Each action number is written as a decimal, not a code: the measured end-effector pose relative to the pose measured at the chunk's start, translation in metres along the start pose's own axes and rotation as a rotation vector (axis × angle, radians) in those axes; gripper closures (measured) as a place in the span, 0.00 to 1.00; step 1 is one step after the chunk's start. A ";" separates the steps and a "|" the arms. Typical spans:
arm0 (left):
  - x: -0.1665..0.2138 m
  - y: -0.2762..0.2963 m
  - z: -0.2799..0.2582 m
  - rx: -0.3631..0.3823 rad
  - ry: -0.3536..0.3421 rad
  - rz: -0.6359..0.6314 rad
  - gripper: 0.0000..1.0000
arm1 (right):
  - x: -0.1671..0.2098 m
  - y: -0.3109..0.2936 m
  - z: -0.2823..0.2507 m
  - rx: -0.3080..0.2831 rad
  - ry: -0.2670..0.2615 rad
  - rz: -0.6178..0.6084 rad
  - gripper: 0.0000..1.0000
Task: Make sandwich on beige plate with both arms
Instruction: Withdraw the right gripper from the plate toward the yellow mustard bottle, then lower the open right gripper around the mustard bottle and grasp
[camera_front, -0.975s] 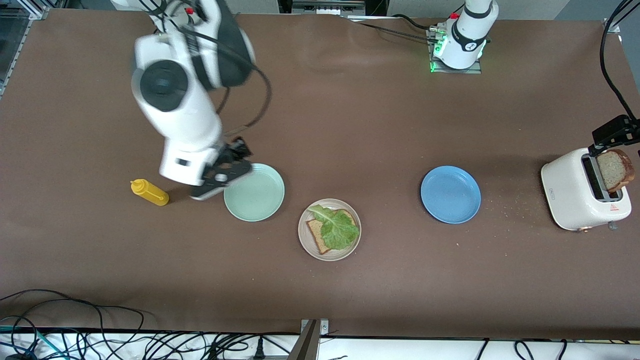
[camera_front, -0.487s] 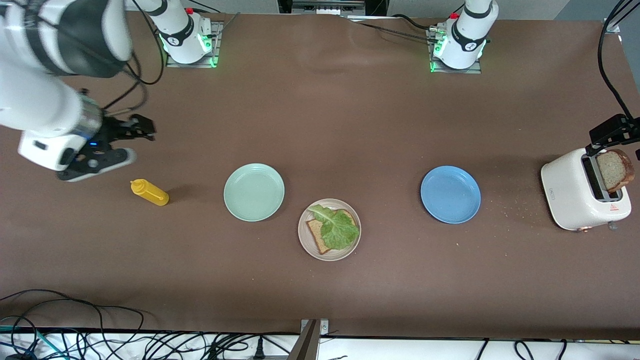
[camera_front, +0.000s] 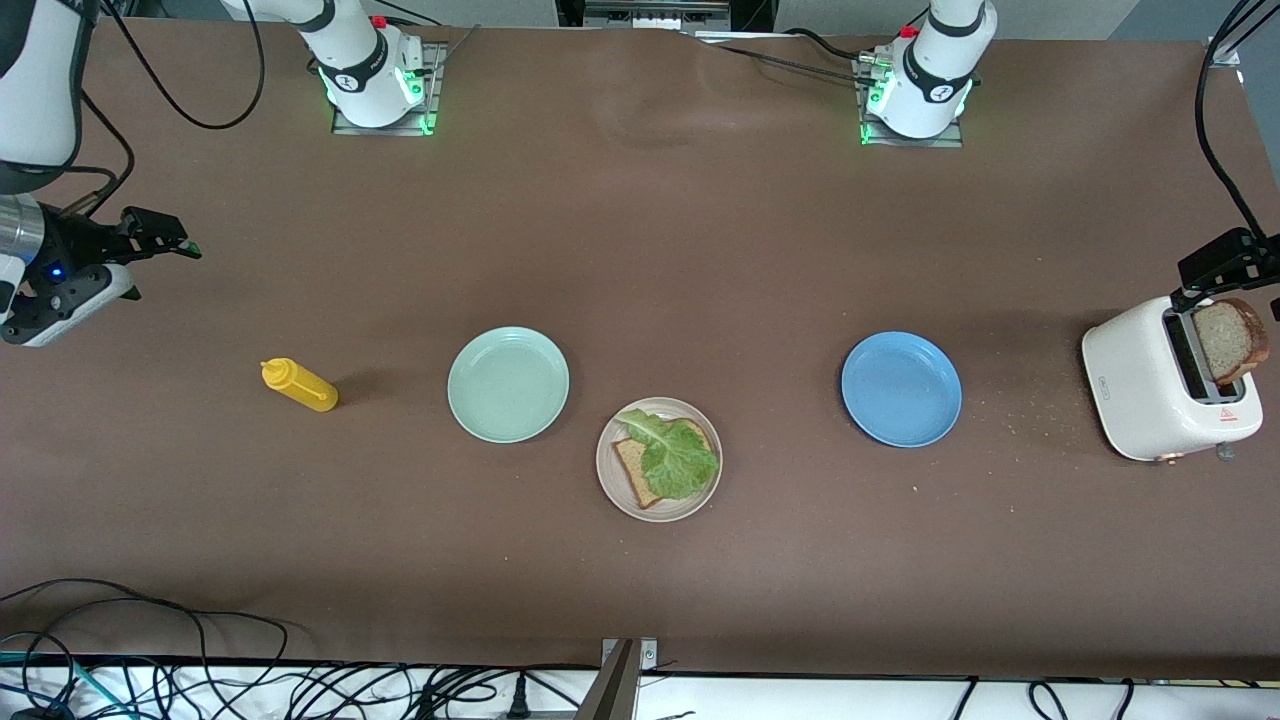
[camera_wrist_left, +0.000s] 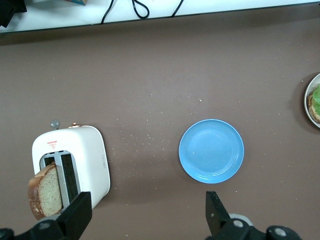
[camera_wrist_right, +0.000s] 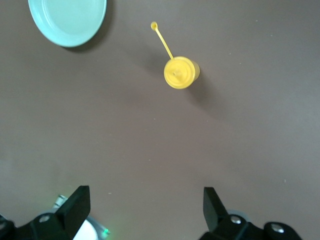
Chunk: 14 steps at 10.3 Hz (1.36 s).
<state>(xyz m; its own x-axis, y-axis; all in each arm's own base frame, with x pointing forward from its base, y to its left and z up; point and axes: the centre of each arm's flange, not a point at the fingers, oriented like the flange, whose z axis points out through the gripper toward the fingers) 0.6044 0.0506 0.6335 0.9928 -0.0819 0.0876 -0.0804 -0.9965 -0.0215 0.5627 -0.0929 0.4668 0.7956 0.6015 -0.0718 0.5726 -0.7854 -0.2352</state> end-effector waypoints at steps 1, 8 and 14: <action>0.000 0.000 0.000 0.000 0.000 -0.001 0.00 | -0.016 0.016 0.023 0.017 0.057 -0.078 0.00; 0.001 0.003 0.000 -0.001 0.000 0.006 0.00 | -0.077 0.062 0.139 -0.038 0.541 -0.605 0.00; 0.000 0.003 0.000 -0.002 -0.002 0.005 0.00 | -0.047 0.097 0.232 -0.015 0.729 -0.649 0.00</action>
<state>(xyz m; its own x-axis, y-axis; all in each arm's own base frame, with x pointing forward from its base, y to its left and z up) 0.6047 0.0479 0.6331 0.9925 -0.0868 0.0858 -0.0854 -0.9961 -0.0203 0.5347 -0.1632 0.2223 0.2490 0.6838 0.6859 0.9412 -0.3379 -0.0047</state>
